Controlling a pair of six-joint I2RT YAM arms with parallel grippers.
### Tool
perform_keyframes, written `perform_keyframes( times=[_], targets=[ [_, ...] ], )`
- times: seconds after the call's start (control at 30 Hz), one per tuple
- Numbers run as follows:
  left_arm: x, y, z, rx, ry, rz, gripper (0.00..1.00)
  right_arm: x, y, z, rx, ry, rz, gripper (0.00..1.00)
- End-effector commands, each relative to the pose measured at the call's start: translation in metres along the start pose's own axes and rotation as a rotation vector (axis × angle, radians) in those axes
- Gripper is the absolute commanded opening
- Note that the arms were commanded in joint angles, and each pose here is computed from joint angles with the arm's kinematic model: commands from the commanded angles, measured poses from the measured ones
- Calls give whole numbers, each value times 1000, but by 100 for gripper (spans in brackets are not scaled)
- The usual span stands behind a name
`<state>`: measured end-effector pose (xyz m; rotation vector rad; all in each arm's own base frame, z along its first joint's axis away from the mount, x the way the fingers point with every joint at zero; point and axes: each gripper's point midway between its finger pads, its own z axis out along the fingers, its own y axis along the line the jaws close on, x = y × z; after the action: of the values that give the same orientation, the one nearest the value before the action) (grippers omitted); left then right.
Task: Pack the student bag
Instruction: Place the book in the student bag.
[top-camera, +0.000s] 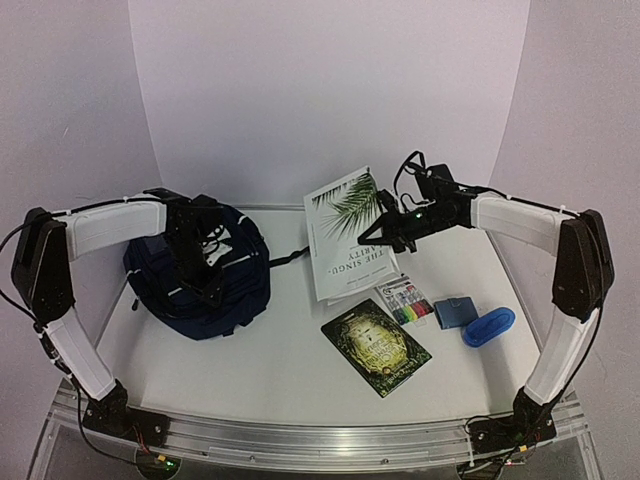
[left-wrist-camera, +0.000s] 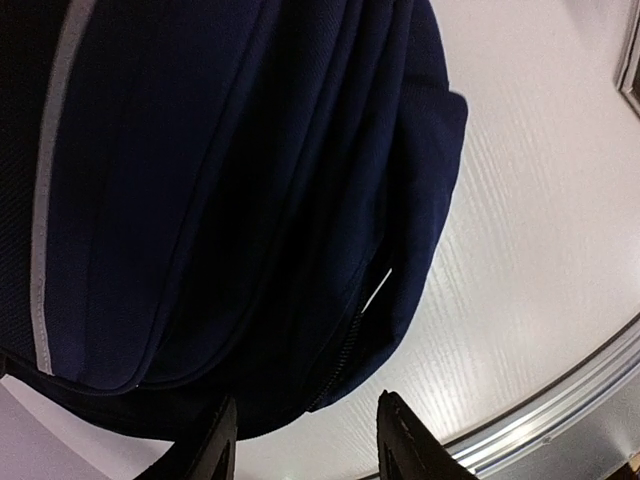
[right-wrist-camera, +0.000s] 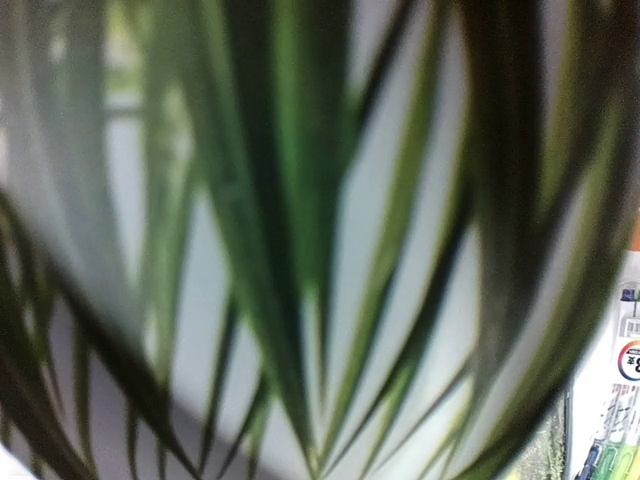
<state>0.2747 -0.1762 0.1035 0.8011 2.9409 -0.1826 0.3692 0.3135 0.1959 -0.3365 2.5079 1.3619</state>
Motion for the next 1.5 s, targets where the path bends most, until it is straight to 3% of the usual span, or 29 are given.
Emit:
perform_keyframes(
  times=[0.0, 0.17, 0.33, 0.53, 0.67, 0.77, 0.97, 1.2, 1.33, 1.47],
  targets=[
    [8, 12, 17, -116, 67, 101, 47, -8, 25, -15, -31, -40, -94, 8],
    [2, 22, 28, -203, 81, 129, 40, -9, 28, -15, -39, -36, -96, 9],
    [-13, 9, 10, -143, -10, 119, 31, -9, 30, -16, -44, -35, -101, 9],
    [-15, 12, 5, -144, -33, 96, 26, -9, 30, -16, -46, -31, -103, 9],
    [-32, 5, 8, -102, -64, 62, 7, -10, 30, -16, -41, -33, -107, 9],
    [-55, -14, 1, 1, -126, 36, 0, -10, 30, -18, -35, -34, -114, 9],
    [-105, -40, -38, 130, -297, -25, 0, -10, 26, -22, -21, -39, -117, 7],
    [-136, -32, -80, 86, -398, -100, 0, -7, 29, -19, -53, -15, -109, 2],
    [-138, -31, -80, 75, -365, -115, 0, -6, 34, -13, -76, 5, -112, 0],
    [-129, -32, -50, 97, -271, -140, 0, -5, 30, -4, -75, 23, -106, 0]
  ],
)
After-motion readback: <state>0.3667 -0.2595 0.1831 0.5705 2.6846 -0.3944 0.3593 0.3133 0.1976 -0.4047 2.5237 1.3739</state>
